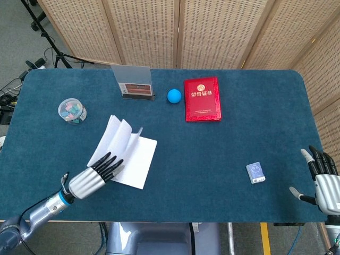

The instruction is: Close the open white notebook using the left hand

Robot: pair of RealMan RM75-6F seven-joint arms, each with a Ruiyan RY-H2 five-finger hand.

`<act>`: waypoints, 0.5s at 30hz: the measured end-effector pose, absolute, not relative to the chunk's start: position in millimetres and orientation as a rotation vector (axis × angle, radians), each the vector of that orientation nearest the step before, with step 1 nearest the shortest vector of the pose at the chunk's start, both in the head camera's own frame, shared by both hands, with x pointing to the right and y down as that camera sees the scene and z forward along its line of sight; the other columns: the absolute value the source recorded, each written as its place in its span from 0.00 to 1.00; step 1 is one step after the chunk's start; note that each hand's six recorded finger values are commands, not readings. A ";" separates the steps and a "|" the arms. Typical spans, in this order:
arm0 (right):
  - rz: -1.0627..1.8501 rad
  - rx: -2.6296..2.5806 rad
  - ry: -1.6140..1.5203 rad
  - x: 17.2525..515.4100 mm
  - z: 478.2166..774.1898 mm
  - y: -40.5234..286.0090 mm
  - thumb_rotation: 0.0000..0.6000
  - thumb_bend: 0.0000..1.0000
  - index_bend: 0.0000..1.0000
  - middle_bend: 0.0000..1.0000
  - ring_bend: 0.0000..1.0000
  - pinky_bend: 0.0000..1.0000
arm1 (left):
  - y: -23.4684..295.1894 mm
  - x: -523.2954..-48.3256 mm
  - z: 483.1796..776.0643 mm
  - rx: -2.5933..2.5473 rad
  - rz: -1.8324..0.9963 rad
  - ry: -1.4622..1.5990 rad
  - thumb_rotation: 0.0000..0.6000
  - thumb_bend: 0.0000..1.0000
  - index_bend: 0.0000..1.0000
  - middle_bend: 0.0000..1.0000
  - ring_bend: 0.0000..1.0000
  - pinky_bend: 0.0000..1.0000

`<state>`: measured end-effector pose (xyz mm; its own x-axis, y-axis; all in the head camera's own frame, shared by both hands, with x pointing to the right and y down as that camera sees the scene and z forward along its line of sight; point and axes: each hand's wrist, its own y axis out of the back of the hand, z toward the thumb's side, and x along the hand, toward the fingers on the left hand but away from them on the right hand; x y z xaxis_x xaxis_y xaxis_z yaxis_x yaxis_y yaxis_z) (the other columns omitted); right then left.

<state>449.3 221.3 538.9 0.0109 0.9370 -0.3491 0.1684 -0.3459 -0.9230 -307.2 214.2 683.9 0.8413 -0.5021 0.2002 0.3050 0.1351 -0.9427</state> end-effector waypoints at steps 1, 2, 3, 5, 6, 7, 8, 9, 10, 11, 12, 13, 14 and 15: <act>1.401 -1.593 -1.159 449.3 539.1 221.3 1.00 0.00 0.00 0.00 0.00 0.00 | 213.8 -302.6 681.6 -1.295 -0.545 0.159 1.00 0.54 0.00 0.00 0.00 0.00; 1.402 -1.593 -1.159 449.3 539.1 221.2 1.00 0.00 0.00 0.00 0.00 0.00 | 212.9 -297.5 678.4 -1.273 -0.492 0.136 1.00 0.53 0.00 0.00 0.00 0.00; 1.403 -1.593 -1.158 449.3 539.2 221.2 1.00 0.00 0.00 0.00 0.00 0.00 | 212.1 -294.9 676.6 -1.256 -0.460 0.121 1.00 0.53 0.00 0.00 0.00 0.00; 1.404 -1.595 -1.157 449.2 539.6 221.2 1.00 0.00 0.00 0.00 0.00 0.00 | 210.9 -291.4 675.7 -1.224 -0.418 0.090 1.00 0.51 0.00 0.00 0.00 0.00; 1.405 -1.597 -1.155 449.0 539.8 221.3 1.00 0.00 0.00 0.00 0.00 0.00 | 210.6 -290.4 676.4 -1.211 -0.408 0.076 1.00 0.49 0.00 0.00 0.00 0.00; 1.406 -1.600 -1.153 448.8 540.2 221.5 1.00 0.00 0.00 0.00 0.00 0.00 | 210.6 -289.0 677.8 -1.197 -0.397 0.056 1.00 0.46 0.00 0.00 0.00 0.00; 1.407 -1.602 -1.152 448.6 540.3 221.5 1.00 0.00 0.00 0.00 0.00 0.00 | 210.7 -287.8 678.9 -1.186 -0.388 0.042 1.00 0.42 0.00 0.00 0.00 0.00; 1.407 -1.602 -1.151 448.3 540.2 221.5 1.00 0.00 0.00 0.00 0.00 0.00 | 210.8 -285.5 679.7 -1.171 -0.375 0.028 1.00 0.38 0.00 0.00 0.00 0.00; 1.406 -1.602 -1.151 448.1 539.9 221.6 1.00 0.00 0.00 0.00 0.00 0.00 | 210.6 -283.2 679.6 -1.162 -0.363 0.023 1.00 0.35 0.00 0.00 0.00 0.00; 1.405 -1.602 -1.151 448.1 539.7 221.8 1.00 0.00 0.00 0.00 0.00 0.00 | 210.4 -281.3 678.8 -1.158 -0.355 0.026 1.00 0.32 0.00 0.00 0.00 0.00; 1.405 -1.602 -1.152 448.1 539.7 221.8 1.00 0.00 0.00 0.00 0.00 0.00 | 210.5 -279.2 676.8 -1.162 -0.347 0.040 1.00 0.28 0.00 0.00 0.00 0.00; 1.406 -1.602 -1.151 448.2 539.9 221.7 1.00 0.00 0.00 0.00 0.00 0.00 | 210.4 -277.7 674.3 -1.168 -0.341 0.059 1.00 0.26 0.00 0.00 0.00 0.00; 1.407 -1.603 -1.150 448.2 540.3 221.6 1.00 0.00 0.00 0.00 0.00 0.00 | 209.8 -276.1 671.1 -1.175 -0.335 0.083 1.00 0.24 0.00 0.00 0.00 0.00; 1.409 -1.603 -1.149 448.2 540.7 221.5 1.00 0.00 0.00 0.00 0.00 0.00 | 208.4 -273.9 665.8 -1.184 -0.326 0.121 1.00 0.22 0.00 0.00 0.00 0.00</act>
